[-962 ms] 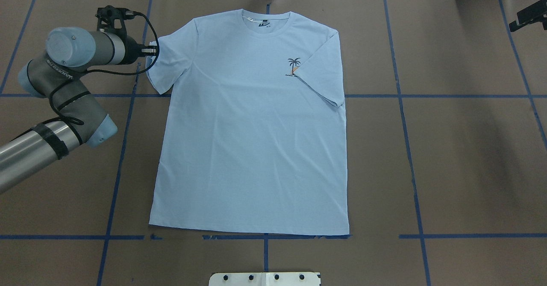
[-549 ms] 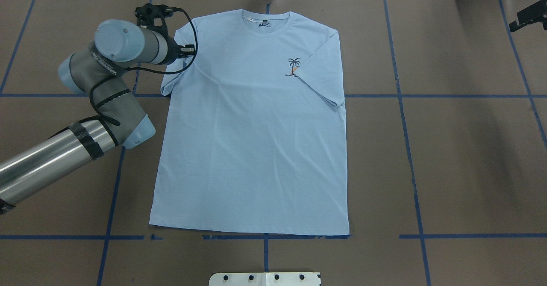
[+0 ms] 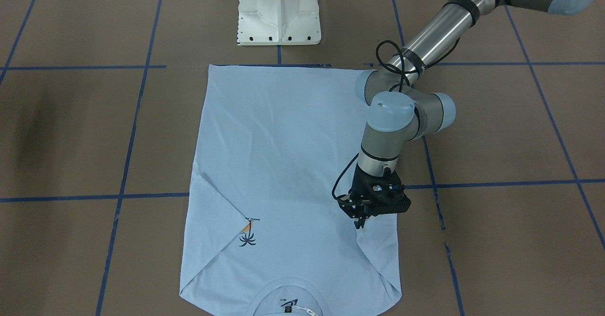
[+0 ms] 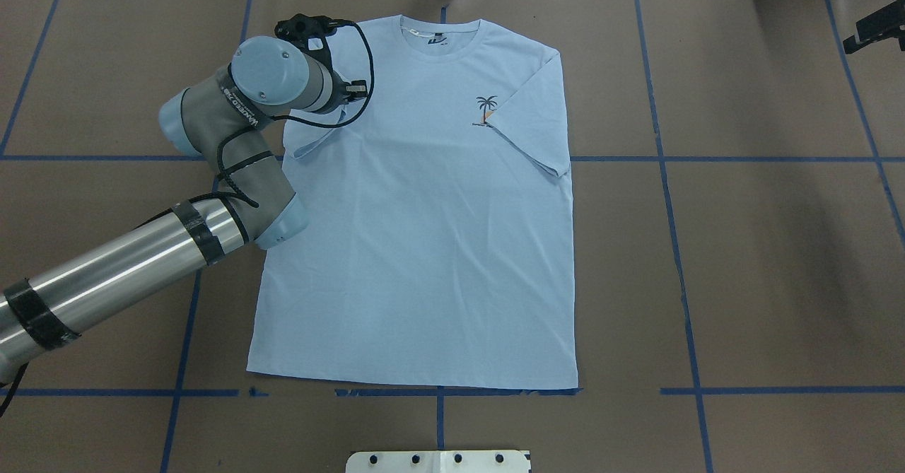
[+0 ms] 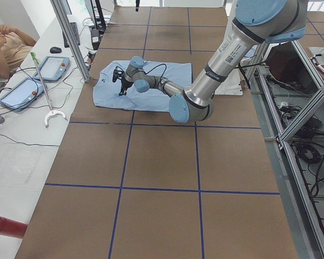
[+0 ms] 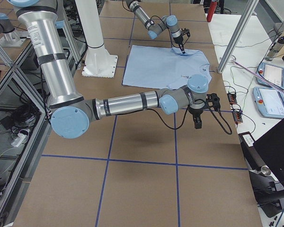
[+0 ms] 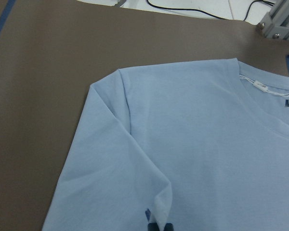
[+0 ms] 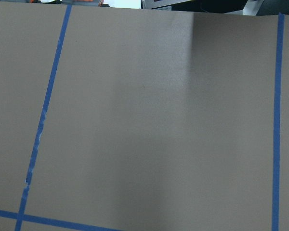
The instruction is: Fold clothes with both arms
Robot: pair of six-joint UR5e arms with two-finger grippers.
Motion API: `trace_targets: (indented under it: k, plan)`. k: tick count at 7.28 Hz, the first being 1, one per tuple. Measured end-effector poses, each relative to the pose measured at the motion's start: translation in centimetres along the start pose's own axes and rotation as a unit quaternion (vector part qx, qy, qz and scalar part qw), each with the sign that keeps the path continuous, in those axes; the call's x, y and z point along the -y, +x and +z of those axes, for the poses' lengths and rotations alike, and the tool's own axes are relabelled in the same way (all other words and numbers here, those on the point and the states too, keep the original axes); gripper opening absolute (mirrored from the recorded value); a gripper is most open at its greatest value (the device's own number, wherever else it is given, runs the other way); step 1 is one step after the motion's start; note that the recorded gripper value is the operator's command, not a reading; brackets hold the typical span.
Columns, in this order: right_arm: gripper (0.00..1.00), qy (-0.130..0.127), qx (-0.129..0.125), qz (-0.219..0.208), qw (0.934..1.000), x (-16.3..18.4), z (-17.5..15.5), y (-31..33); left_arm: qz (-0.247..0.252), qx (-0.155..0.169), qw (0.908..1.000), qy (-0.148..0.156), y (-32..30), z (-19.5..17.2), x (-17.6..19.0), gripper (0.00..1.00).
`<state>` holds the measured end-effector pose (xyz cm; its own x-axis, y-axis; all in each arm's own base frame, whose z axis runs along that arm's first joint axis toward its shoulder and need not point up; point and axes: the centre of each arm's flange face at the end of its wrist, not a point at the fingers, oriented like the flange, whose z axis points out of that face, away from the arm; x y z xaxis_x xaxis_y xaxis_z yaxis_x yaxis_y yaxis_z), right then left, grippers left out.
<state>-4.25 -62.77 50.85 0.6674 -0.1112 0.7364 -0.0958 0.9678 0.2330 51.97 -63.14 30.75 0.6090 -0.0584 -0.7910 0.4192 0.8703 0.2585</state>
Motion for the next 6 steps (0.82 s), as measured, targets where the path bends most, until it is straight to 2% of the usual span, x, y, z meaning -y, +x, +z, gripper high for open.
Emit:
trace_targets:
  k: [3, 6]
  plan:
    - [1.0, 0.001, 0.0, 0.0, 1.0, 0.0, -0.1, -0.1, 0.01, -0.013, 0.9999, 0.005, 1.2, -1.2, 0.3, 1.0]
    - [1.0, 0.004, 0.002, -0.002, 1.0, 0.1, -0.4, -0.5, 0.019, -0.021, 0.9996, 0.004, 2.7, -4.0, 0.5, 1.0]
